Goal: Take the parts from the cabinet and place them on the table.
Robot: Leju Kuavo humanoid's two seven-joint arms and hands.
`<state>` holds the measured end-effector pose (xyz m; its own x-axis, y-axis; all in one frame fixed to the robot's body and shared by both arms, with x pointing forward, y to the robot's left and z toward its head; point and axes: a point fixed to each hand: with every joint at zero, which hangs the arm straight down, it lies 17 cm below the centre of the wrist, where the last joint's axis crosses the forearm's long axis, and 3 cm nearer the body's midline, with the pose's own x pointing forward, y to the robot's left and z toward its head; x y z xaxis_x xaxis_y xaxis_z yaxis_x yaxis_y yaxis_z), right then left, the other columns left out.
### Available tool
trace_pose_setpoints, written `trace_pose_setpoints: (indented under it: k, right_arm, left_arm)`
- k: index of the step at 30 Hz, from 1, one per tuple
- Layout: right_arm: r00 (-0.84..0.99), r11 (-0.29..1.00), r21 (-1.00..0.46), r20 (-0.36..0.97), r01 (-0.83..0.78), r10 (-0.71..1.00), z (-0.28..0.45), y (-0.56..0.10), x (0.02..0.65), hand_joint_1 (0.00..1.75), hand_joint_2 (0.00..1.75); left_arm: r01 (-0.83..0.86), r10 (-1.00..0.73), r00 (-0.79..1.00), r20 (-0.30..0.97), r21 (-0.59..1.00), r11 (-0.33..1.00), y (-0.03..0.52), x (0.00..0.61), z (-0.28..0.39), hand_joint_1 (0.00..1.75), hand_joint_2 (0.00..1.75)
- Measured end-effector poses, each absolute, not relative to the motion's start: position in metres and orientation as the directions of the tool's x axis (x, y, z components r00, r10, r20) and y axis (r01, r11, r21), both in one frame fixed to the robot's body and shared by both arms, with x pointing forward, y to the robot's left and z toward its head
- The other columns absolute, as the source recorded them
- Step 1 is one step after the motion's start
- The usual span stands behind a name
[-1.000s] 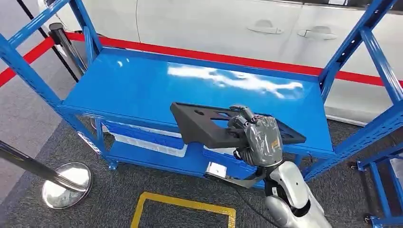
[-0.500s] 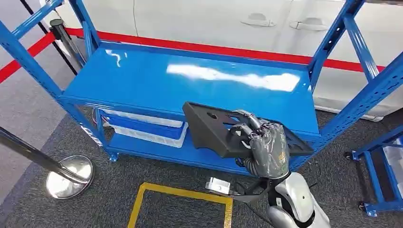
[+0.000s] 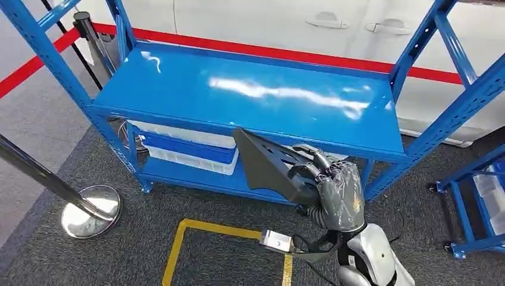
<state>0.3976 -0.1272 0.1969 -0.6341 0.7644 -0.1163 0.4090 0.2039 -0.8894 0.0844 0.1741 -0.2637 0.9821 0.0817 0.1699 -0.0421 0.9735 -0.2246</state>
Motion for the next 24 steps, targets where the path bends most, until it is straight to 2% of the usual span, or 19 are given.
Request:
trace_pose_setpoints:
  k: [24]
  right_arm:
    - [-0.638,0.218,-0.88,-0.116,0.421,0.761,0.2032,-0.1281,0.3942,1.75,1.75]
  left_arm:
    - [-0.033,0.075,0.981,0.18,-0.228,0.973,0.1719,0.0886,-0.2627,0.0,1.75]
